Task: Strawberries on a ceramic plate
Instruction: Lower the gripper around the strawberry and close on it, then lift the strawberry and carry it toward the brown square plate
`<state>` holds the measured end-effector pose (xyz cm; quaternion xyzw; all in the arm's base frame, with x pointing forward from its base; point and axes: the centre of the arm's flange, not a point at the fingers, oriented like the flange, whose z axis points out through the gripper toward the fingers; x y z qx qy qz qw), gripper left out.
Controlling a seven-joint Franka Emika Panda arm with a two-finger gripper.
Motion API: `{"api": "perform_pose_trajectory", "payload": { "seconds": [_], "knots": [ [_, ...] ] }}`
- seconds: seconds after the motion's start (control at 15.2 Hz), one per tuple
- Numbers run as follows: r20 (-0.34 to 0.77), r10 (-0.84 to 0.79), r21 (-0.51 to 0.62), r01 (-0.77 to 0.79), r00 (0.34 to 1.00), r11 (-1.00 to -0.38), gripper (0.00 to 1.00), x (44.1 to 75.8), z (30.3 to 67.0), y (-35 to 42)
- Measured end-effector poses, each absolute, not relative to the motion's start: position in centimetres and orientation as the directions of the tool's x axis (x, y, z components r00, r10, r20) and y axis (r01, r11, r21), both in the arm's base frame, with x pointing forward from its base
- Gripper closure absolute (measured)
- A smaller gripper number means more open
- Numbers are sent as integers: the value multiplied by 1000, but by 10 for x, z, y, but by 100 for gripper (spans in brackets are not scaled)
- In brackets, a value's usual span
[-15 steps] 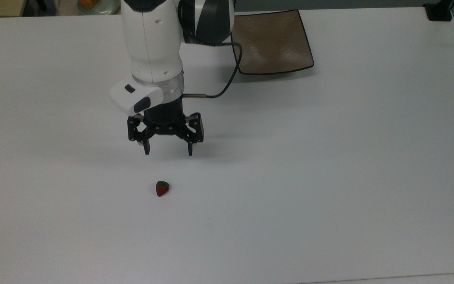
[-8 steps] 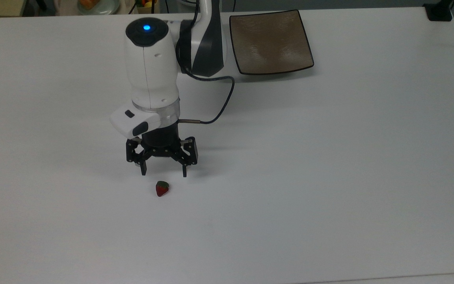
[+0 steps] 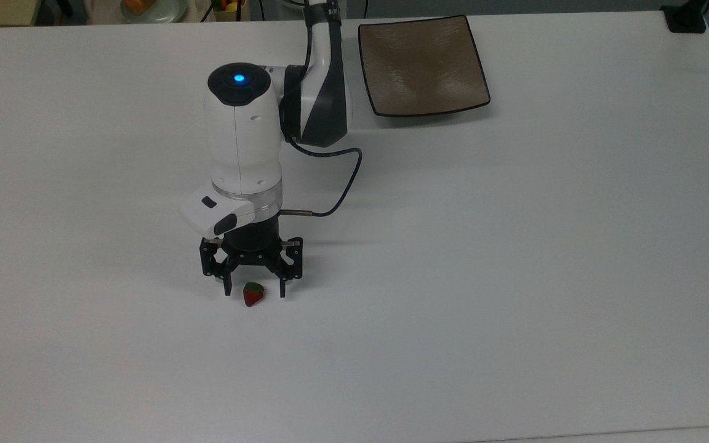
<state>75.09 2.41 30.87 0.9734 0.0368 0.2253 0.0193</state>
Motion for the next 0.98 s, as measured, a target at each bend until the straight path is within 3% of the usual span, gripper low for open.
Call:
{"api": "perform_pose_trajectory", "payload": {
  "seconds": [0.2,0.33,0.66,0.98],
  "knots": [
    [441,103,72,79,891,-994,54,752,305,24],
    [442,117,85,88,890,-993,69,752,306,24],
    [457,118,88,88,882,-992,69,755,316,24],
    [419,110,87,80,901,-993,69,747,367,21]
  ]
}}
